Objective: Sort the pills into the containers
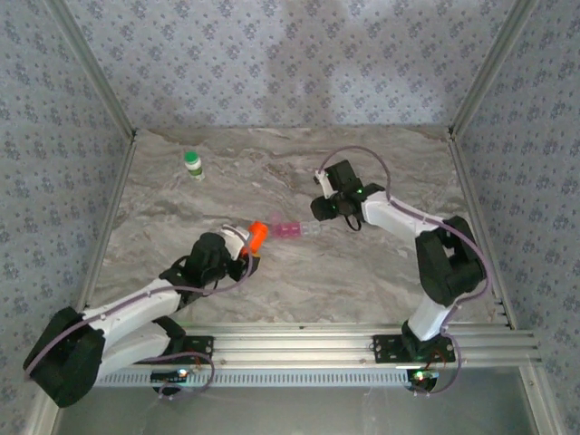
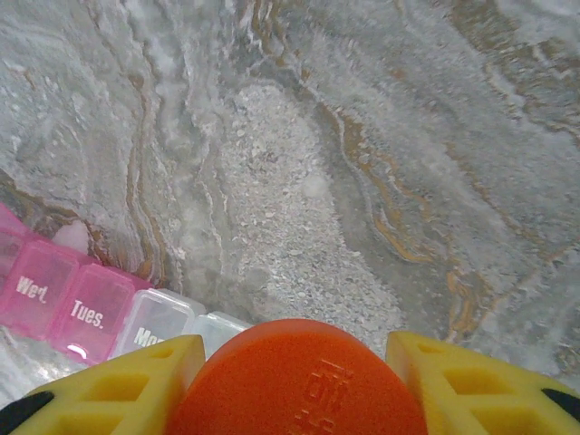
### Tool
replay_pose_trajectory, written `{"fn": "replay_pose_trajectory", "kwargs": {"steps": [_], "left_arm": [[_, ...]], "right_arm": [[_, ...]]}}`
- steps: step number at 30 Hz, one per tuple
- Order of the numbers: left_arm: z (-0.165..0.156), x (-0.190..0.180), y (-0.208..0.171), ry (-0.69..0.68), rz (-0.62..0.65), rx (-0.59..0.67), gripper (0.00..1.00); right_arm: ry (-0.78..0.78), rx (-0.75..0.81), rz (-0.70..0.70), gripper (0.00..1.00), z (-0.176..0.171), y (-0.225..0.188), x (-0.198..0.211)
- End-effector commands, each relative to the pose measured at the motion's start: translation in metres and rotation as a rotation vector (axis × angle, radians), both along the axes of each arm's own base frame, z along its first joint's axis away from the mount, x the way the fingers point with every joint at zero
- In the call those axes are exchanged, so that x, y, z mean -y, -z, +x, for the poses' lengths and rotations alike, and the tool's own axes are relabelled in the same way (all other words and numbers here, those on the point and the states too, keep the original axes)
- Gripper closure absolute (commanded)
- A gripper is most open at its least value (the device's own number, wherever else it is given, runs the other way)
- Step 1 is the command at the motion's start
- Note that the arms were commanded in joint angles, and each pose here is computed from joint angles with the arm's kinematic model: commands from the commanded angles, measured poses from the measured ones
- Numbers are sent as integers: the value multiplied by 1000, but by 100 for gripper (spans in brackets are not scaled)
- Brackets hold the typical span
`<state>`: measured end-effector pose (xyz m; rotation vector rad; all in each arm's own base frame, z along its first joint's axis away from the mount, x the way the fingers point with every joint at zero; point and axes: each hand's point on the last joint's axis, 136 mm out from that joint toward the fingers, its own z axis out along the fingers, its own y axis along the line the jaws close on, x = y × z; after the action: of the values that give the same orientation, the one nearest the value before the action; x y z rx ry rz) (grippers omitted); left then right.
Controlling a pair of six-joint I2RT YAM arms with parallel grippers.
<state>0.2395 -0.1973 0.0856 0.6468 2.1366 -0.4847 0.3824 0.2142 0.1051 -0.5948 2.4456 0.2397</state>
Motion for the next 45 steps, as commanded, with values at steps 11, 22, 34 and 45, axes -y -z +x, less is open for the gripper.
{"fn": "replay_pose_trajectory", "kwargs": {"steps": [11,22,34,45], "left_arm": [[24,13,5,-6,106,-48,100],[29,10,20,-14,218,-140,100],[35,12,24,-32,275,-220,100],[36,14,25,-38,317,-283,100]], "right_arm": [[45,149,91,100,-10,-18,12],[38,169,119,100,-15,-26,9],[29,170,117,100,-16,-26,8],[26,170,110,100,-16,-26,7]]}}
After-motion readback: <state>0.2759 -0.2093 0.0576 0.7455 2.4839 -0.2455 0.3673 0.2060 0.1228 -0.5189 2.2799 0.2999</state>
